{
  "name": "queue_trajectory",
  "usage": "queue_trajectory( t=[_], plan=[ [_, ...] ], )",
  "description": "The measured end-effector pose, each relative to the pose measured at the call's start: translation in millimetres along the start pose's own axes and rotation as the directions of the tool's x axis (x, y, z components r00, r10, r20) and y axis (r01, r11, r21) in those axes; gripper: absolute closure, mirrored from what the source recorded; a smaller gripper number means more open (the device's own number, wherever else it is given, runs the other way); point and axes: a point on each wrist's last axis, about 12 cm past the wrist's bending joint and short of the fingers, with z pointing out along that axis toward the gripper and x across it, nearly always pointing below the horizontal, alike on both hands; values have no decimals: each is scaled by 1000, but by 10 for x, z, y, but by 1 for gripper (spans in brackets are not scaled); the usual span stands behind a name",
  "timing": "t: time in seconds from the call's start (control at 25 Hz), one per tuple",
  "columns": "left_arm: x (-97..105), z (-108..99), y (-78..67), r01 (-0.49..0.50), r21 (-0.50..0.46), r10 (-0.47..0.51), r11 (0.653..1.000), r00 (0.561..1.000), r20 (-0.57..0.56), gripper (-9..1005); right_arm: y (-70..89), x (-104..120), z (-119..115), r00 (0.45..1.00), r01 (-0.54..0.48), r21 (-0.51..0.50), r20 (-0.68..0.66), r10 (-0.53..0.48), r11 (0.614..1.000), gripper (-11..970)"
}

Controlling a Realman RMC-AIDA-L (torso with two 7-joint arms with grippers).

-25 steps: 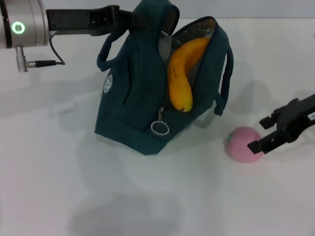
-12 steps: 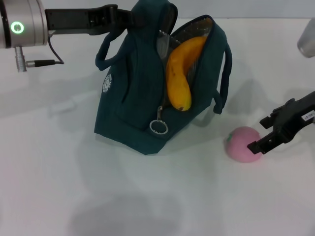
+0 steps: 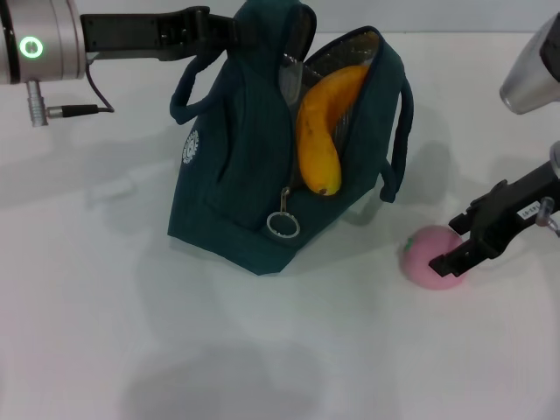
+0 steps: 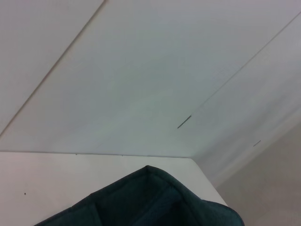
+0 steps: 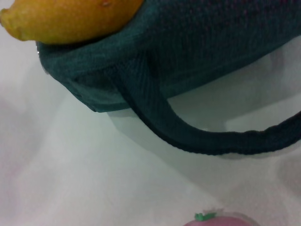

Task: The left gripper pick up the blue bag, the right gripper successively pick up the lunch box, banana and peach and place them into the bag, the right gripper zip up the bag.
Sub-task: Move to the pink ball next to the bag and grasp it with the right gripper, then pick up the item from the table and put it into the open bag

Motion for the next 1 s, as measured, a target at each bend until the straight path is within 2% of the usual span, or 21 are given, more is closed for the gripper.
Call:
queue_trajectory(
  t=[0.08,0.32,0.52,1.0],
  plan=[
    [0,0,0,-1,0,1,1000,1000,0,947,-7,-12,5,1000,0,4,3,0,1000,82],
    [-8,-15,6,-4,-3,4,1000,1000,1,947,-55,-17,-52,999,-10,20,33,10,1000,243],
    [-9,-19,9,-7,-5,7,1000,1000,1,947,-132,57,-129,995,-62,19,84,60,998,475],
    [-7,-6,0,-17,0,17,1000,1000,-1,947,-166,238,-117,983,-131,-63,119,137,989,838]
  ],
)
